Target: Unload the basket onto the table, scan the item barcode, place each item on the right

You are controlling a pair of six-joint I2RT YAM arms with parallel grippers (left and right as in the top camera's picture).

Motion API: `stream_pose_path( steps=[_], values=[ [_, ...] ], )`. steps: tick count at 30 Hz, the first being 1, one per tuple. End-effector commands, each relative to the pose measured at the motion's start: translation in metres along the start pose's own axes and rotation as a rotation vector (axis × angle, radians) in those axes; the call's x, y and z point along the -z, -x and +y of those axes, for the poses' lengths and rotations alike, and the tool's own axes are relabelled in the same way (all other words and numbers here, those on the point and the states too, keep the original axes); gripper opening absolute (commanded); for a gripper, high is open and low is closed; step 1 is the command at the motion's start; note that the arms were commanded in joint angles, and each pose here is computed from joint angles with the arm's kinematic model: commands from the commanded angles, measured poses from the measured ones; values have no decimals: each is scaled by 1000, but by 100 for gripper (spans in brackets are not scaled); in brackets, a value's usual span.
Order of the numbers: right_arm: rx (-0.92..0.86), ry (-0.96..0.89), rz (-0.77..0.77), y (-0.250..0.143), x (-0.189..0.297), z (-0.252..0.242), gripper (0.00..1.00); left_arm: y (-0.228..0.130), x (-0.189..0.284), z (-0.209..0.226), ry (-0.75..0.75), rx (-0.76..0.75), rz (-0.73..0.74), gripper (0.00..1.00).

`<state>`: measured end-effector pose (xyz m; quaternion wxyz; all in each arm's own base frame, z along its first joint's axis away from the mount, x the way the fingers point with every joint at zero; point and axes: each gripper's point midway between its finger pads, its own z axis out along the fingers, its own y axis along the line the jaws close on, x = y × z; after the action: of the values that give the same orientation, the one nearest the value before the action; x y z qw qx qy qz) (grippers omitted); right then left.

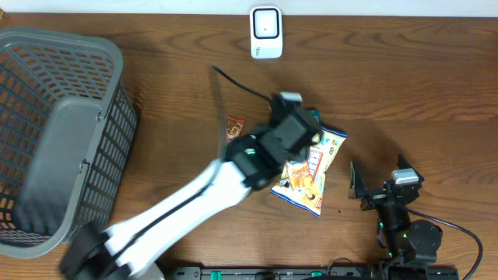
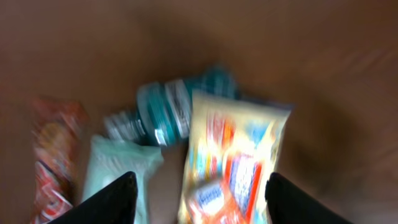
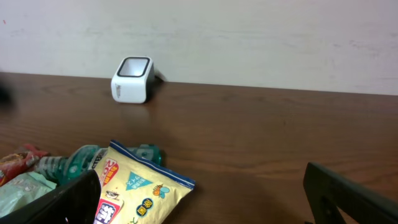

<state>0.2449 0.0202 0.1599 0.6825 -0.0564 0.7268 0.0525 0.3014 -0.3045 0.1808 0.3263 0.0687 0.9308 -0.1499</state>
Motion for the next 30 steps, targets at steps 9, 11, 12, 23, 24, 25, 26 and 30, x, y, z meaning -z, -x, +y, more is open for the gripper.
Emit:
stream_pose_path(
  steps=[9, 11, 12, 23, 24, 25, 26, 30],
  values=[
    [14, 0, 4, -1, 0, 0, 99, 202, 204, 96, 216, -132, -730, 98],
    [14, 0, 4, -1, 0, 0, 99, 213, 218, 124, 353, -173, -750, 98],
    [14, 0, 4, -1, 0, 0, 99, 215, 222, 138, 422, -194, -747, 98],
    [14, 0, 4, -1, 0, 0, 99, 221, 244, 212, 680, -181, -722, 99],
    [14, 0, 4, -1, 0, 0, 99, 220, 244, 213, 682, -180, -722, 99],
    [14, 0, 4, -1, 0, 0, 99, 220, 244, 213, 683, -180, -722, 99],
    [14, 0, 4, -1, 0, 0, 99, 220, 245, 213, 682, -179, -724, 99],
    [14, 0, 4, -1, 0, 0, 99, 217, 252, 213, 677, -177, -733, 99]
  ],
)
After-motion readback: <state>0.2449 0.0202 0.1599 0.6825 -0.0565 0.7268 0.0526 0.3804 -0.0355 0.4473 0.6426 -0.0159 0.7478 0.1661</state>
